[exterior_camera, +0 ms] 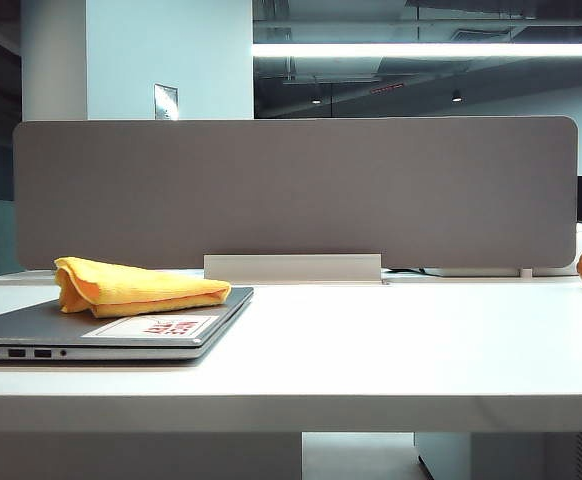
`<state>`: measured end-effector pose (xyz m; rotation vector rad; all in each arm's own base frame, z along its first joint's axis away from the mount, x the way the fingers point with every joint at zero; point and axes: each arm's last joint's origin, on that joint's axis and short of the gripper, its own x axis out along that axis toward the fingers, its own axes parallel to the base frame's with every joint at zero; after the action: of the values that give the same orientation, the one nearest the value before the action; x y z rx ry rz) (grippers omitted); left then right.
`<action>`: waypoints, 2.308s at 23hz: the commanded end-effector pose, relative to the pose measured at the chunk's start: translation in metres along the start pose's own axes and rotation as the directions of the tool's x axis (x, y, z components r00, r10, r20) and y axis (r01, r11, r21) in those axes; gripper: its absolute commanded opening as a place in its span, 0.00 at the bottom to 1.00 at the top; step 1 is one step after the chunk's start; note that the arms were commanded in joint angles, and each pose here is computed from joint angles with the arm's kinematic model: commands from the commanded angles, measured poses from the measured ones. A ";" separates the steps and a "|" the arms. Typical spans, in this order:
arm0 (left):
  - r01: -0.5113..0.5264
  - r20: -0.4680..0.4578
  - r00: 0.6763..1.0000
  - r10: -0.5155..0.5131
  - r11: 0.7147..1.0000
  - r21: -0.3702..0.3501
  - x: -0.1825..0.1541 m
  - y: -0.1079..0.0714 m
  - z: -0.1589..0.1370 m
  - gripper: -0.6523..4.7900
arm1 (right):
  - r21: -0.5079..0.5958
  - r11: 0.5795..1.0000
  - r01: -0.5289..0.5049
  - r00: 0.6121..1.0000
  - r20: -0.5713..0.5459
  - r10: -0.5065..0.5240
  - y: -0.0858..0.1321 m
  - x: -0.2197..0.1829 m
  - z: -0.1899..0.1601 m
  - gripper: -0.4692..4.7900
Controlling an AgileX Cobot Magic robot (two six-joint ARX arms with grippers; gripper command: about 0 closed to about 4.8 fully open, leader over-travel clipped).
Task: Pick up the yellow rag and put it over the laptop.
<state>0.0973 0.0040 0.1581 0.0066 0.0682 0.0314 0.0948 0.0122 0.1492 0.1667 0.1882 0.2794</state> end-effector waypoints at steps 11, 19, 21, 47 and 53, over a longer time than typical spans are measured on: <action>0.017 0.013 1.000 -0.017 1.000 0.003 0.000 -0.001 0.002 0.11 | 0.000 1.000 -0.004 1.000 0.014 0.004 0.000 0.000 0.000 0.09; 0.017 0.013 1.000 -0.017 1.000 0.003 0.000 -0.001 0.002 0.11 | 0.000 1.000 -0.003 1.000 0.014 0.003 0.000 0.000 0.000 0.09; 0.017 0.013 1.000 -0.017 1.000 0.003 0.000 -0.001 0.002 0.11 | 0.000 1.000 -0.004 1.000 0.014 0.004 0.000 0.000 0.000 0.09; 0.017 0.013 1.000 -0.017 1.000 0.003 0.000 -0.001 0.002 0.11 | -0.144 0.935 0.323 0.938 0.181 -0.296 -0.007 -0.002 0.013 0.09; 0.017 0.013 1.000 -0.017 1.000 0.003 0.000 -0.001 0.002 0.11 | -0.201 0.937 0.286 0.957 0.107 -0.269 -0.007 -0.001 0.006 0.09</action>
<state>0.0973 0.0035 0.1582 0.0082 0.0682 0.0179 0.0969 0.0040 0.1565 -0.0397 0.0888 0.0069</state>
